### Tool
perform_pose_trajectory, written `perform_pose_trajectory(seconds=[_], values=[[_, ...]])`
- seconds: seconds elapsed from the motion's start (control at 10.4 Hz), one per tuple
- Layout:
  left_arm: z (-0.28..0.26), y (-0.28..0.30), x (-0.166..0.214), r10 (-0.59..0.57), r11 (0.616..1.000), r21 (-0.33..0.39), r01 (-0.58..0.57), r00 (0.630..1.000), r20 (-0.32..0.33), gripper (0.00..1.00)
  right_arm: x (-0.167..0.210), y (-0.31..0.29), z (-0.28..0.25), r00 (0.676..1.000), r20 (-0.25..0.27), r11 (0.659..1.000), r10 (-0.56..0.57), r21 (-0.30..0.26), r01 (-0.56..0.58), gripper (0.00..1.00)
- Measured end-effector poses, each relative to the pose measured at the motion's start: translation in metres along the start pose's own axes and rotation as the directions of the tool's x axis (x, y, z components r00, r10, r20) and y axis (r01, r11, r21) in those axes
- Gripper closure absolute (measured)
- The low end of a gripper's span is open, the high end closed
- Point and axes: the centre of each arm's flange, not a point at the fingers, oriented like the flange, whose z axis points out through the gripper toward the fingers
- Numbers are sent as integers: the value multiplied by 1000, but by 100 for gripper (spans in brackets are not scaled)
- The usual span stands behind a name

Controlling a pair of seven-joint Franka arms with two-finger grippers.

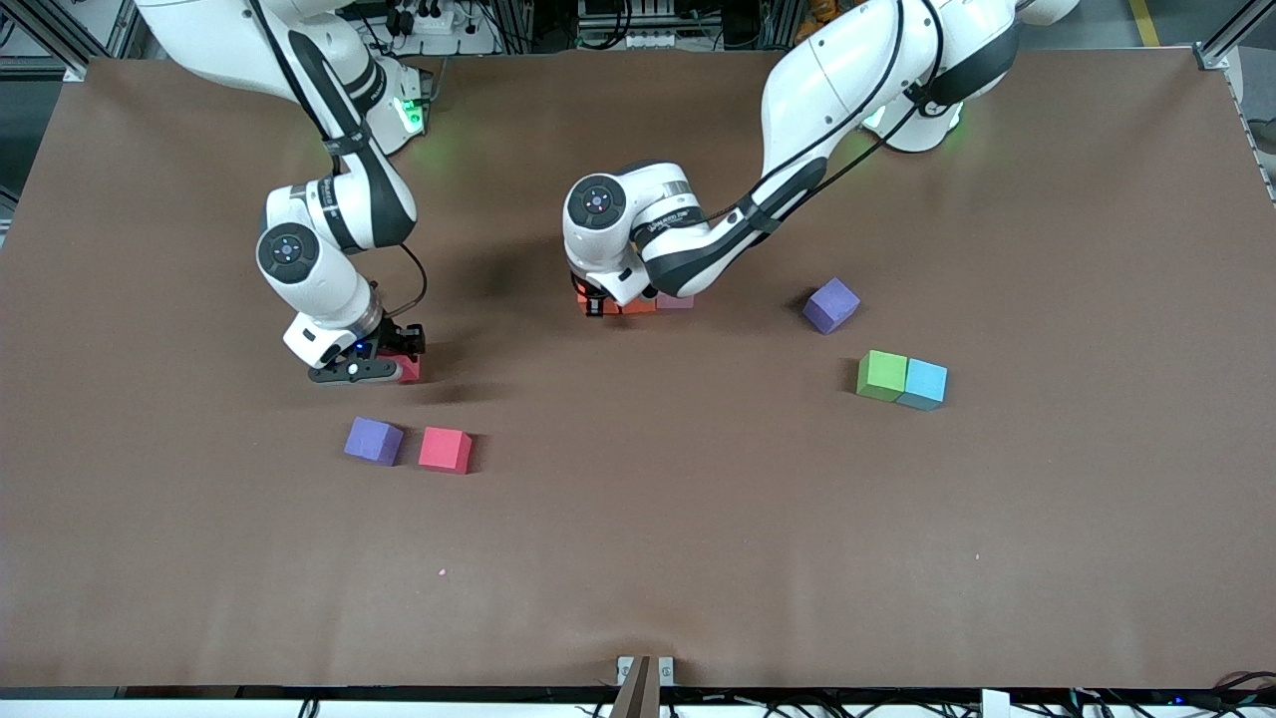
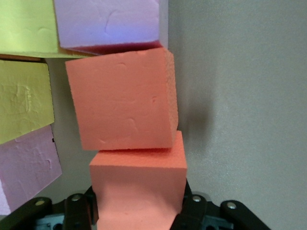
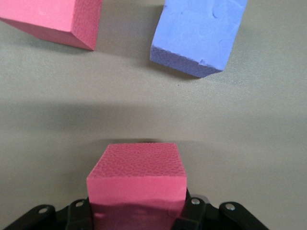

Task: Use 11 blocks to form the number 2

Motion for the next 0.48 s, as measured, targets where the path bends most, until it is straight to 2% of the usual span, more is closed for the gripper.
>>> perform_pose_trajectory(seconds=[0.1,0.29,0.38,0.48], values=[[0,0,0,0,1000,0,0,1000,0,38,1,-4,-2,1000,-4,1000,14,1,-14,41],[0,0,0,2,1000,0,-2,1000,1,16,1,-15,-3,1000,-8,1000,27,3,-27,41],[-1,1,0,1,1000,-1,-1,1000,2,1,0,-17,-4,1000,-7,1000,27,3,-27,41],[-2,2,0,0,1000,-3,0,1000,3,0,0,-18,-3,1000,-6,1000,31,4,-31,41]])
